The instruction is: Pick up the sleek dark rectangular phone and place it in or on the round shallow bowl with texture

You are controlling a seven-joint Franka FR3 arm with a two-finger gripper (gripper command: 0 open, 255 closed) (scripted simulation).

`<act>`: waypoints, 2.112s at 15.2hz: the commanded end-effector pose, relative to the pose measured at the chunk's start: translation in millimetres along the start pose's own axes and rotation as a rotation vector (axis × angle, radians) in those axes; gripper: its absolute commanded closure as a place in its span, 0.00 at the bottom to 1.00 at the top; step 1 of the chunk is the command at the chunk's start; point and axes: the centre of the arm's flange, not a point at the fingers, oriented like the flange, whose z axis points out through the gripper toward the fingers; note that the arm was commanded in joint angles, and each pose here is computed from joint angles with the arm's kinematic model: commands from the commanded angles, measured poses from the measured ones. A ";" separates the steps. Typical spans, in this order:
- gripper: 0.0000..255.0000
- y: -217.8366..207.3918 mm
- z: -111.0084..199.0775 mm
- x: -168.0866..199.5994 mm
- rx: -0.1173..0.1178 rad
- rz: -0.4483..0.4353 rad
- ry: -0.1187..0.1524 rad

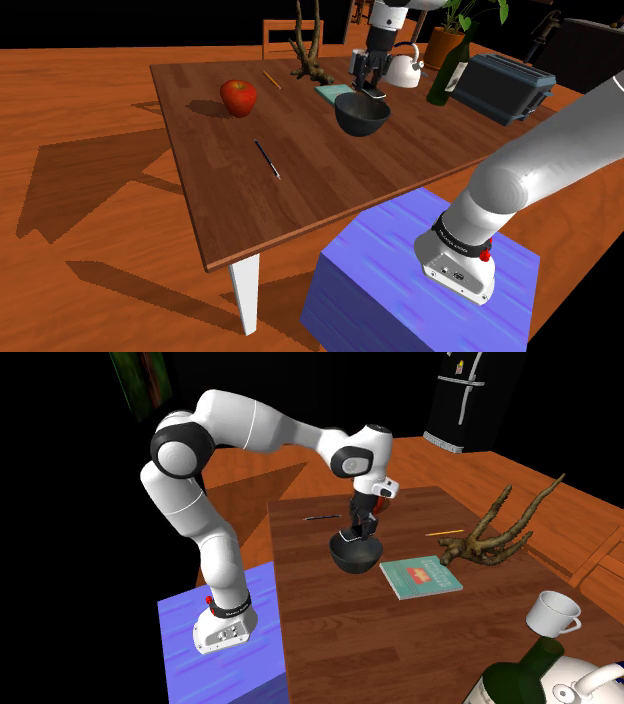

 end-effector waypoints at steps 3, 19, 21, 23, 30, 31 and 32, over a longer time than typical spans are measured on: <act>1.00 2.0 21.2 -0.3 0.000 0.000 0.001; 0.00 3.3 44.2 0.3 0.000 0.000 0.001; 0.00 3.3 44.2 0.3 0.000 0.000 0.001; 0.00 3.3 17.8 0.3 0.000 0.000 0.001; 0.00 3.3 -5.8 0.3 0.000 0.000 0.001; 0.00 3.3 -5.8 0.3 0.000 0.000 0.001; 0.00 3.3 -5.8 0.3 0.000 0.000 0.001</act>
